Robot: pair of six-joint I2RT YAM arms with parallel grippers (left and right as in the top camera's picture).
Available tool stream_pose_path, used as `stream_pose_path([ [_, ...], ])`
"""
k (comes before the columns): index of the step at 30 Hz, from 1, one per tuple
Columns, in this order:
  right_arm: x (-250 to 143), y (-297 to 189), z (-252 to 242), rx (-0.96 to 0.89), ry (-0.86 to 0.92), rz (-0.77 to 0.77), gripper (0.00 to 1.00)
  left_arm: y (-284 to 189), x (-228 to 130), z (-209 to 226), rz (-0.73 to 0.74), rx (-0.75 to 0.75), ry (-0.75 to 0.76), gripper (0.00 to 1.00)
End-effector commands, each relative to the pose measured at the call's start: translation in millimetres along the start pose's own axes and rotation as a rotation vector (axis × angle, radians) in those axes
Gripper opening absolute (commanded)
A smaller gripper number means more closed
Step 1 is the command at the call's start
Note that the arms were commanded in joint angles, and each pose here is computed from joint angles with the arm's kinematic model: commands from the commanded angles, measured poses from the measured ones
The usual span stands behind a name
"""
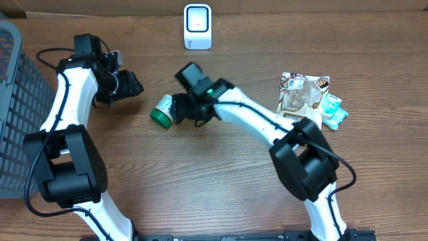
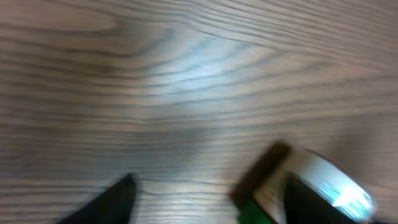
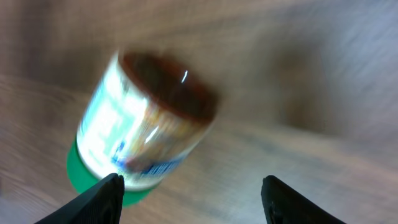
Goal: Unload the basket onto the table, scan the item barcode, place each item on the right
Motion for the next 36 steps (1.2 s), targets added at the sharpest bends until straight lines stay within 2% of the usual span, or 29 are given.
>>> stream_pose_path([
  [1, 27, -29, -3, 0.153, -0.143, -0.04, 0.7, 5, -14, -17, 0.083, -0.064, -0.092, 0.37],
  [2, 32, -32, -10, 0.165, -0.16, -0.05, 0.7, 12, -27, -17, 0.141, -0.048, -0.18, 0.3],
  [3, 39, -35, -19, 0.16, -0.161, -0.068, 0.7, 24, -46, -18, 0.223, -0.039, -0.299, 0.17],
  [6, 48, -38, -29, 0.156, -0.182, -0.099, 0.69, 45, -79, -25, 0.349, -0.117, -0.363, 0.05],
  [9, 52, -39, -28, 0.164, -0.251, -0.126, 0.65, 67, -109, -32, 0.427, -0.218, -0.385, 0.04],
  [12, 52, -35, -26, 0.167, -0.269, -0.131, 0.66, 73, -113, -31, 0.417, -0.226, -0.4, 0.04],
  [18, 45, -28, -30, 0.176, -0.253, -0.077, 0.66, 72, -101, -32, 0.352, -0.256, -0.35, 0.04],
  [25, 33, -28, -36, 0.204, -0.275, 0.014, 0.66, 38, -71, -36, 0.289, -0.223, -0.287, 0.04],
  [32, 17, -22, -35, 0.174, -0.309, 0.085, 0.66, 38, -67, -41, 0.264, -0.219, -0.263, 0.04],
  [36, 10, -21, -34, 0.165, -0.308, 0.122, 0.77, 39, -62, -32, 0.219, -0.167, -0.263, 0.04],
])
Point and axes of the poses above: each gripper's point midway between its finger pads, its own y axis out along the fingers, its own z axis along the line the jaws close on, x = y × z, the point moved 9 cm from there along -y, back along the fingers, and after that the axes turned 6 degrees about -y, right-handed, at the moved point
